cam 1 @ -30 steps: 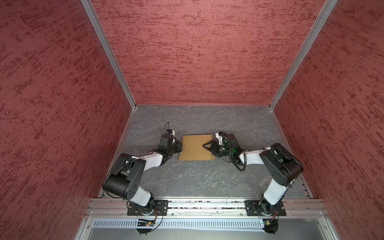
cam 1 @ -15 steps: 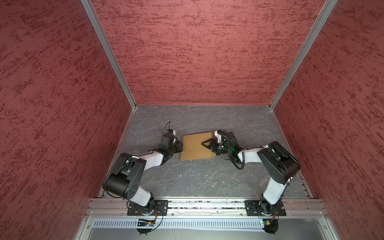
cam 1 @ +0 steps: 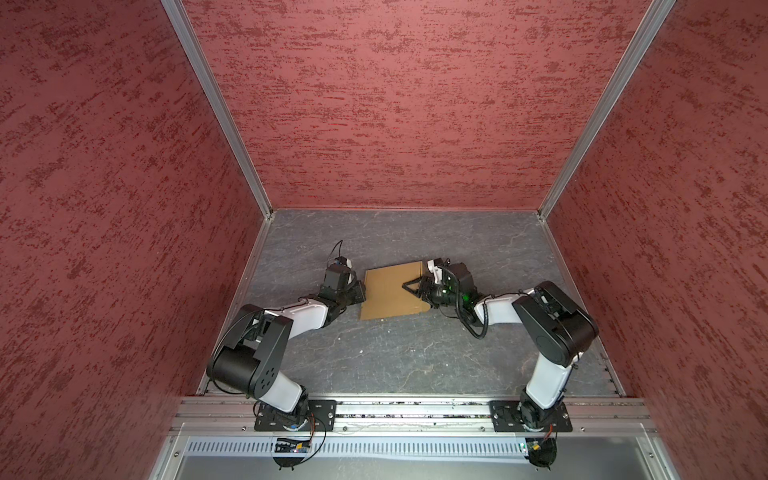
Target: Fold the paper box
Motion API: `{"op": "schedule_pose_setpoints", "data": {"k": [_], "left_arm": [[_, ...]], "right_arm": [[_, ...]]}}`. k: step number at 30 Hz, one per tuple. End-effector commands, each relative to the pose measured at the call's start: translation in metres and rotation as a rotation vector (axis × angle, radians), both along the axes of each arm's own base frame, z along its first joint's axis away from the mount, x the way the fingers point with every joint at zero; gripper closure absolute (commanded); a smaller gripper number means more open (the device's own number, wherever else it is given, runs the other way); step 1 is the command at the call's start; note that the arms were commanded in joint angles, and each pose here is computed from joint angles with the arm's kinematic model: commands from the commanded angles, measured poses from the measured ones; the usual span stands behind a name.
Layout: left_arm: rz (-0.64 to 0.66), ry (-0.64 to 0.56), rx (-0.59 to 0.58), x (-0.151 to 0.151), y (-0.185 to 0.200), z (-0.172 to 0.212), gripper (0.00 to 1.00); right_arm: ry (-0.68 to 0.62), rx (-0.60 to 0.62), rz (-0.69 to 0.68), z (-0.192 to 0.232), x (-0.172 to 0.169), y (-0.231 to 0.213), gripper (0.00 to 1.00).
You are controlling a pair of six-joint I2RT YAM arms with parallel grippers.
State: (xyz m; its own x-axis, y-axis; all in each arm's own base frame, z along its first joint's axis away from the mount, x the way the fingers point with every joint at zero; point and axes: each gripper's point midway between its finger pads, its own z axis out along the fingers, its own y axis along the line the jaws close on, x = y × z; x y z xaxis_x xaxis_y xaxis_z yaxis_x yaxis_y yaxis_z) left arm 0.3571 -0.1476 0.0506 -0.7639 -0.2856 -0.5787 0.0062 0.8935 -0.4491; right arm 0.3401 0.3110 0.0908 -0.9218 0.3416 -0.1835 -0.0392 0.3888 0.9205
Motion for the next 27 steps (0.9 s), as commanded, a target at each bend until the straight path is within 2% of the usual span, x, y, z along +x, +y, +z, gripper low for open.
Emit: {"op": "schedule_pose_setpoints", "data": {"k": [1, 7, 14, 21, 27], "left_arm": [[-0.049, 0.063, 0.023, -0.011, -0.007, -0.013, 0.7], [-0.039, 0.041, 0.025, -0.006, -0.006, 0.0, 0.64], [-0.021, -0.017, 0.014, 0.007, -0.001, 0.034, 0.55], [0.012, -0.092, -0.02, 0.016, 0.015, 0.083, 0.35], [-0.017, -0.092, -0.187, 0.015, 0.028, 0.109, 0.12]], "right_arm": [[-0.04, 0.03, 0.004, 0.013, 0.005, 0.006, 0.51], [-0.053, 0.012, -0.003, 0.015, 0.004, 0.003, 0.55], [-0.064, 0.01, -0.004, 0.016, 0.004, 0.002, 0.58], [-0.095, 0.023, 0.01, 0.024, 0.004, 0.003, 0.6], [-0.155, 0.026, 0.046, 0.05, -0.002, 0.001, 0.61]]}}
